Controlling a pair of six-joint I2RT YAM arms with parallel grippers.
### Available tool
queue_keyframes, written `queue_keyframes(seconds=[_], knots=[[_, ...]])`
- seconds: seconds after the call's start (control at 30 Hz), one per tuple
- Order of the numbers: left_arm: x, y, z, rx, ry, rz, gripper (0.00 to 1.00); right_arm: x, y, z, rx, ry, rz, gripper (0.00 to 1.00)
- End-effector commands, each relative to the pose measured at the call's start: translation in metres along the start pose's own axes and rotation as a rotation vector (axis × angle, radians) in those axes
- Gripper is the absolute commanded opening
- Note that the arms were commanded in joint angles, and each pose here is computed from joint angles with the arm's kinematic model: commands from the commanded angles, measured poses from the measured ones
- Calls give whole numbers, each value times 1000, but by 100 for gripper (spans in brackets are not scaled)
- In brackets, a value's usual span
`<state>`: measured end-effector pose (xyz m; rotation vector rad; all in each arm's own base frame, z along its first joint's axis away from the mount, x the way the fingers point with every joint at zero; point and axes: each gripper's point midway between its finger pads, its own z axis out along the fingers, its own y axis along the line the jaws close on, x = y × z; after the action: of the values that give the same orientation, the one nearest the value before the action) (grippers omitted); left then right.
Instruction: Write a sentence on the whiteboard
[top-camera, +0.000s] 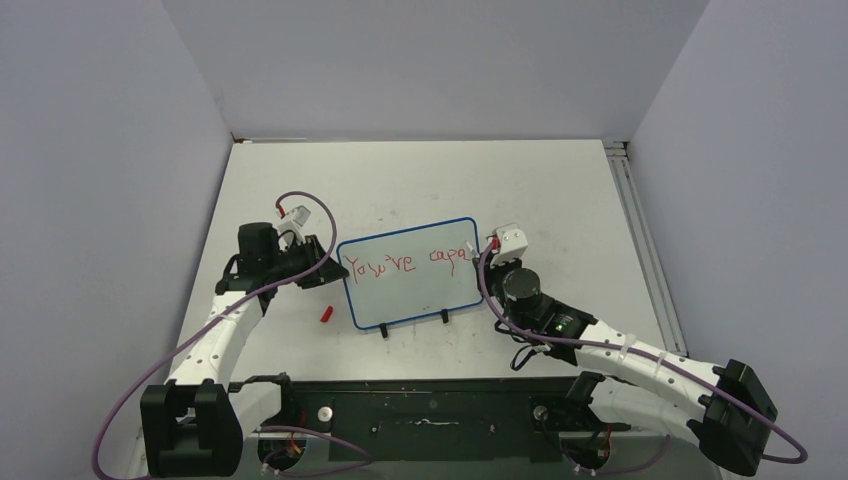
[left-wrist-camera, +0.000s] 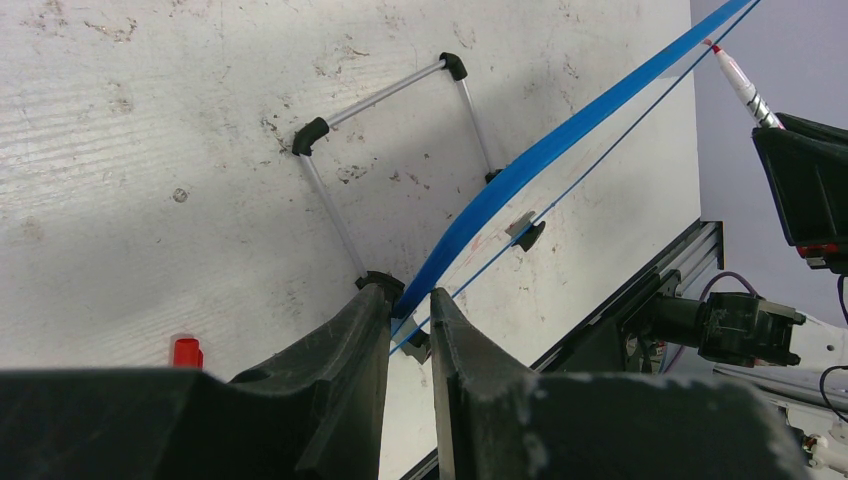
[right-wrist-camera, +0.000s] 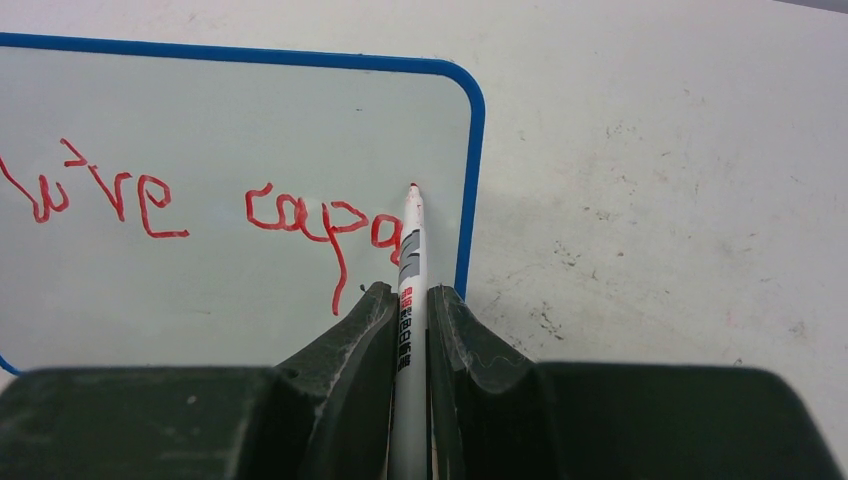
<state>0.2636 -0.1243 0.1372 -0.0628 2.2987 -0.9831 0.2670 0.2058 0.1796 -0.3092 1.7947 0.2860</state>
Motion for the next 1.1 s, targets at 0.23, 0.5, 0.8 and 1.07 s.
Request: queue_keyframes(seconds=[0.23,0.5,0.8,1.07], knots=[[-16,-10,-2,17,-30,53,20,17,-1,-5,11,21,33,5],[-15,-11,-2,20,-30,55,19,30,3,-12,12,42,46,5],[-15,-12,-3,23,-32,55,19,10,5,-17,13,-3,58,5],[-15,-11,-3,21,-32,55,19,-3,6,-14,24,-33,42,5]])
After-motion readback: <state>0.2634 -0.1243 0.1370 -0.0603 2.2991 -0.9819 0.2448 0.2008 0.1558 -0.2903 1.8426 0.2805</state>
